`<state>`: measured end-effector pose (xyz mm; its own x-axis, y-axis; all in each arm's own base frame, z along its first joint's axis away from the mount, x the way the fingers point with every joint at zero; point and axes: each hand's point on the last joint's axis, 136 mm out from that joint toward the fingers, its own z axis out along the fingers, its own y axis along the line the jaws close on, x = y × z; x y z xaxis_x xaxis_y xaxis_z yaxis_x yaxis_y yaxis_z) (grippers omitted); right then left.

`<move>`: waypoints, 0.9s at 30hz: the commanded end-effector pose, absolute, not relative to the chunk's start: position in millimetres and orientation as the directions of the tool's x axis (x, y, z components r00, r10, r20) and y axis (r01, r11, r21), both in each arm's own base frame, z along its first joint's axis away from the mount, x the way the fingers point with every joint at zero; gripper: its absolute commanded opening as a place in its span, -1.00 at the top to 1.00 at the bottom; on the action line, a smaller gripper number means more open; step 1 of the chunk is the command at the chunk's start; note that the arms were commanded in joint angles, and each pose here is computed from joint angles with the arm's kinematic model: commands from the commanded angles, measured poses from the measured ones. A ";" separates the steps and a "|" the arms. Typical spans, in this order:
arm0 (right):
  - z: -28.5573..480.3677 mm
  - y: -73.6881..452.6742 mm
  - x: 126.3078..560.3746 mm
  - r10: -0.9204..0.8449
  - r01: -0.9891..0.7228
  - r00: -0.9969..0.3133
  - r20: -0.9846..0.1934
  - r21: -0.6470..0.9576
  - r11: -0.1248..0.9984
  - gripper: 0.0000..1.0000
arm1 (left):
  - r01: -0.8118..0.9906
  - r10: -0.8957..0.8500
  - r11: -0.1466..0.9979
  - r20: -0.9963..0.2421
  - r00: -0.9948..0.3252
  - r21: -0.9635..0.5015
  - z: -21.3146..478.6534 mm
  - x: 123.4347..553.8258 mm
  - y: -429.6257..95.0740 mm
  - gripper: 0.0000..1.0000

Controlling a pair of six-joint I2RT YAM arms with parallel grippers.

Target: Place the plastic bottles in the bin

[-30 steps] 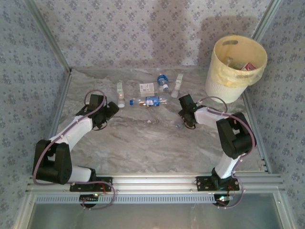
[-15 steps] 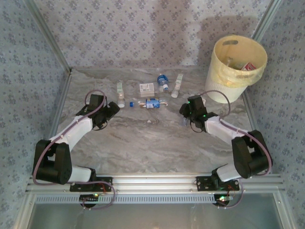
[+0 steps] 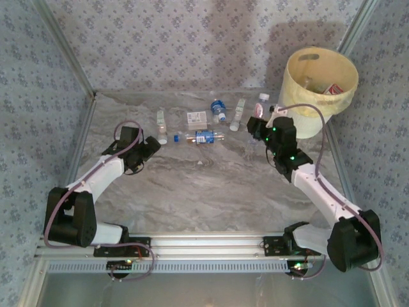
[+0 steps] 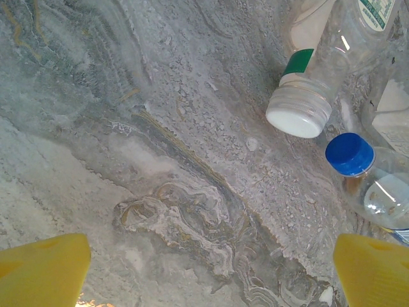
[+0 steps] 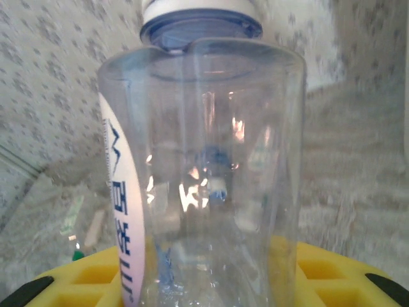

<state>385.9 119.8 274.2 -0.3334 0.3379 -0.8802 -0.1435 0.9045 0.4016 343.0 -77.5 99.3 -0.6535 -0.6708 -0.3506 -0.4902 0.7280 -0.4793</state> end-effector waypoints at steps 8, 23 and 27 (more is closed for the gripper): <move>406.1 42.8 416.0 0.320 -0.107 -0.008 -0.947 0.319 0.942 0.26 | -0.482 -0.688 0.707 -0.344 -0.640 -0.517 109.2 350.4 -80.3 -0.95; 457.8 -102.7 483.9 0.195 0.225 0.247 -0.949 0.252 0.941 0.13 | -0.495 -0.701 0.694 -0.333 -0.630 -0.523 108.0 342.4 -78.7 -0.95; 436.7 -121.3 497.4 0.085 0.339 0.212 -0.974 0.155 0.928 0.12 | -0.499 -0.703 0.691 -0.328 -0.631 -0.522 106.3 341.5 -78.8 -0.96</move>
<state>495.2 -105.7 417.7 0.1525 0.2045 -0.9669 0.2584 0.9361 0.2387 341.2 -79.9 101.0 -0.6458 -0.6885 -0.3301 -0.4996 0.7079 -0.4993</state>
